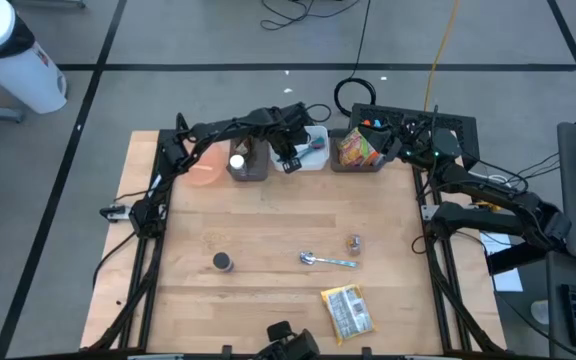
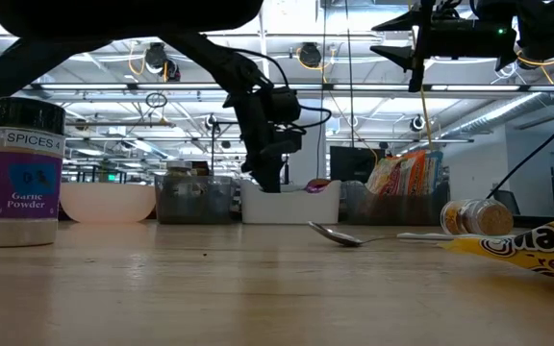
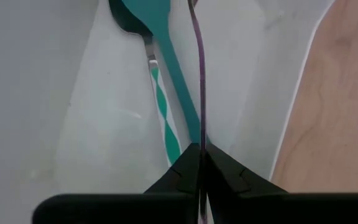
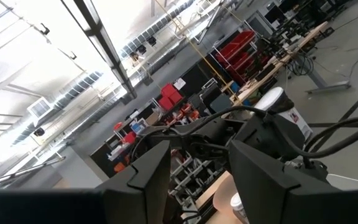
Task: Pick & Place Food Item
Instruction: Put the purple spoon into the white bin
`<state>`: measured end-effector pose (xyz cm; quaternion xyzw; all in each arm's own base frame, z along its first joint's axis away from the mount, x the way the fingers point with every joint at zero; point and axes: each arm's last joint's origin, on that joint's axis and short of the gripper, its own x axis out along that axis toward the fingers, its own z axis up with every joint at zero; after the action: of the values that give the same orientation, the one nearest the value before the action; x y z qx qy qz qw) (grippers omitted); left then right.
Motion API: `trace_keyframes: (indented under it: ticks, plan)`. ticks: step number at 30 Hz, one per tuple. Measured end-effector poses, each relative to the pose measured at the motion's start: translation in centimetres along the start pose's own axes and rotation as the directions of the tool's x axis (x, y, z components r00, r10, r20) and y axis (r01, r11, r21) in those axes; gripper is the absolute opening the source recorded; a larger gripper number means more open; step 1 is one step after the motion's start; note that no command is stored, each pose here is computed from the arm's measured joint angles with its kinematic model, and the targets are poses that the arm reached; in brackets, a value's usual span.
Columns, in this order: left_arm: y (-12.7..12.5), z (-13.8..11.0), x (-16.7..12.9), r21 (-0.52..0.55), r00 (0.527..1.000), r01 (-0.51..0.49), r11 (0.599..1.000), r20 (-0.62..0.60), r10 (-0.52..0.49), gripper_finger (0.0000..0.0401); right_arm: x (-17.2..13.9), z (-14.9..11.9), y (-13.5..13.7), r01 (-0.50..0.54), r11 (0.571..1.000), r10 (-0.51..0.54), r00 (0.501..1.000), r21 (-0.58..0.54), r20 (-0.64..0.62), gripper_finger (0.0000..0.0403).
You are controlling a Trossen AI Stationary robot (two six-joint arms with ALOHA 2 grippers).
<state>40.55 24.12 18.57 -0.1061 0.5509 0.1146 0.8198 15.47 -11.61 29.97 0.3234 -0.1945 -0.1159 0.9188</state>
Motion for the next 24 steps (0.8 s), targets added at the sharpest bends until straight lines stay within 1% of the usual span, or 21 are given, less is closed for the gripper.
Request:
trace_keyframes:
  ticks: [3,16,19,24]
  plan:
    - [0.00,0.01,-0.01,0.000,1.000,0.000,1.000,0.000,0.000,0.0025,0.00,0.00,0.00,0.000,1.000,0.000,1.000,0.000,0.000,0.0155]
    - [0.14,0.11,-0.02,-0.002,1.000,-0.004,1.000,0.013,0.004,0.0037,0.13,-0.36,0.35,-0.020,1.000,0.020,1.000,0.002,-0.018,0.0155]
    - [0.26,0.01,-0.03,-0.008,1.000,-0.003,1.000,0.007,0.003,0.0059,0.15,-0.42,0.40,-0.023,1.000,0.023,1.000,0.002,-0.020,0.0155]
    - [0.23,0.11,-0.51,-0.011,1.000,-0.001,1.000,-0.009,0.001,0.0118,0.15,-0.42,0.40,-0.023,1.000,0.023,1.000,0.001,-0.020,0.0155]
